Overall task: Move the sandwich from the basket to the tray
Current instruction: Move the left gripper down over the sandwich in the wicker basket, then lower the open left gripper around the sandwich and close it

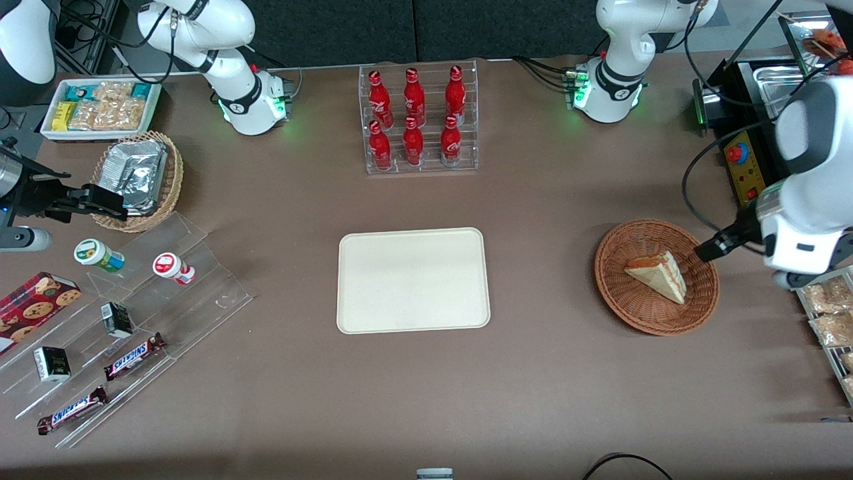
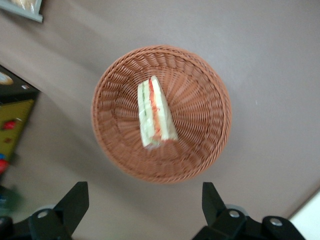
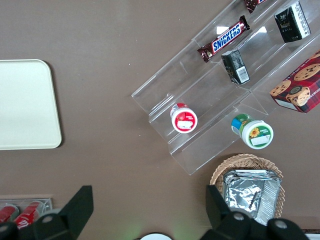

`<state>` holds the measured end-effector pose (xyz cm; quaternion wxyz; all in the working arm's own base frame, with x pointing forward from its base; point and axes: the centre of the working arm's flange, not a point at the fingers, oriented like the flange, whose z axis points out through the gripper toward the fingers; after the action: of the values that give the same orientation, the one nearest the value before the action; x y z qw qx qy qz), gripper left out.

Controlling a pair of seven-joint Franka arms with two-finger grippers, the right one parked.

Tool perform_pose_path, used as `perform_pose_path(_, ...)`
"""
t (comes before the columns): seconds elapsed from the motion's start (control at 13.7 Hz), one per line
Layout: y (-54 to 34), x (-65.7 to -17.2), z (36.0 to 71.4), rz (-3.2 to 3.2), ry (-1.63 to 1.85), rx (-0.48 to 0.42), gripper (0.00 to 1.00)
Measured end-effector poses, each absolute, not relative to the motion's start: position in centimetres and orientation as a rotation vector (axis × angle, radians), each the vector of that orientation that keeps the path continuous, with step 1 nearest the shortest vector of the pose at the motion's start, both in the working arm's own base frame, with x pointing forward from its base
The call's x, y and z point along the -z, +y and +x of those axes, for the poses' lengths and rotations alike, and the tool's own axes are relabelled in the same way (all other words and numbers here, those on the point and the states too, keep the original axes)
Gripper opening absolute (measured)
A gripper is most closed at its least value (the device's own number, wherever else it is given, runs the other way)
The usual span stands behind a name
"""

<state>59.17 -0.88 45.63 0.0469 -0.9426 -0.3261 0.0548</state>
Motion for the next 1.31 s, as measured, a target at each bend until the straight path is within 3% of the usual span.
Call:
perform_pose_path(0.29, -0.8, -39.0, 58.0, -2.791, -1.300, -0.039, 1.00)
perform_pose_path(0.51, 0.1, -35.6, 56.0, -2.754, -1.410, -0.002, 1.00)
perform_pose_path(1.31, 1.3, -30.4, 52.8, -2.720, -1.564, 0.101, 1.00)
